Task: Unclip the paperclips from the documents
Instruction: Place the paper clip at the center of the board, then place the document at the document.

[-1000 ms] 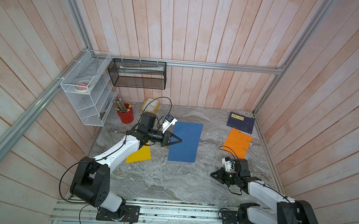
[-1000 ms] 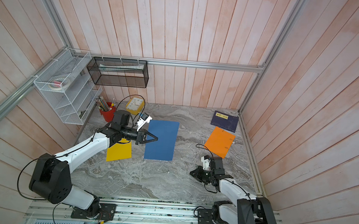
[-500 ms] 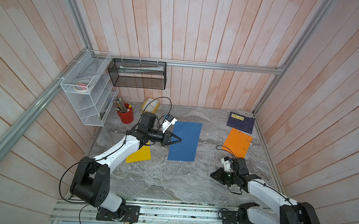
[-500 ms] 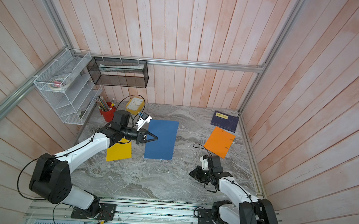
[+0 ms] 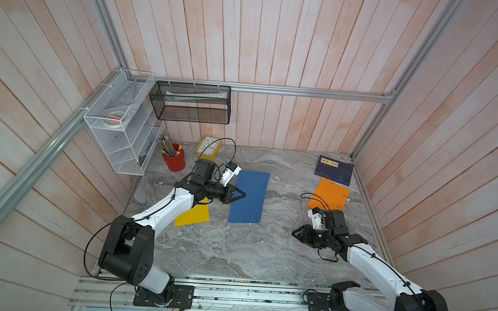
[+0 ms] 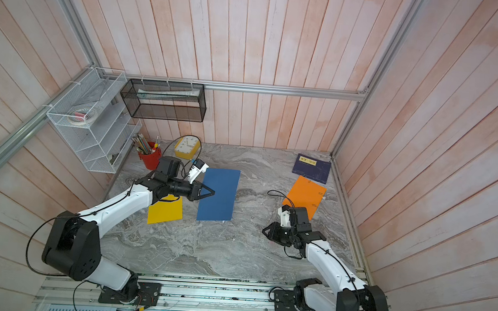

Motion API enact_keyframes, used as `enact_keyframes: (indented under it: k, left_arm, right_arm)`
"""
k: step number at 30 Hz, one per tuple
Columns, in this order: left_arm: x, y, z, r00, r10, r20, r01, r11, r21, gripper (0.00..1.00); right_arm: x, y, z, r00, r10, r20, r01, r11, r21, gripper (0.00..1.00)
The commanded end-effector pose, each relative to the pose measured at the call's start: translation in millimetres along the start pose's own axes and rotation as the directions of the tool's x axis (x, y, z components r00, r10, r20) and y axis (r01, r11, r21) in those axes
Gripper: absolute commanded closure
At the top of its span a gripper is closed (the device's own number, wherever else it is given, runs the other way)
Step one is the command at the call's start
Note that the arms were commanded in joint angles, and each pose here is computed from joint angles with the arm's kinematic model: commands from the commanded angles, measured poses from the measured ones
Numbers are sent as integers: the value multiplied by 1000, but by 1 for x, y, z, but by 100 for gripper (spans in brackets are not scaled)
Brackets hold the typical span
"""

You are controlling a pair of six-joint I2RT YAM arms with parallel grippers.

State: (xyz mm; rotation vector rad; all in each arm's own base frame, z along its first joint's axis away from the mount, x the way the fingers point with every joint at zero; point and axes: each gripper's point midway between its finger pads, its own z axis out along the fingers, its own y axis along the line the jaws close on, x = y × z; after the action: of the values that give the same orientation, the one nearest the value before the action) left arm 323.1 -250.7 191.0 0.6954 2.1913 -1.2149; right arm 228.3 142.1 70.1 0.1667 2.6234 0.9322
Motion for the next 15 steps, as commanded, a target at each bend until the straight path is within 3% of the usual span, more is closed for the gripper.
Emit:
enact_keyframes:
  k: [1, 8, 15]
  left_arm:
    - [11, 23, -1, 997, -75, -15, 74, 995, -72, 100]
    - [27, 70, -7, 975, -218, -42, 205, 957, -204, 100]
    - [56, 128, -25, 929, -370, -7, 340, 862, -377, 100]
  right_arm:
    - [-5, 17, -6, 999, -38, -2, 37, 998, -48, 57]
    - [-18, 37, -12, 997, -71, 16, 72, 992, -105, 47]
    - [-22, 46, -15, 996, -90, 24, 92, 988, -126, 44]
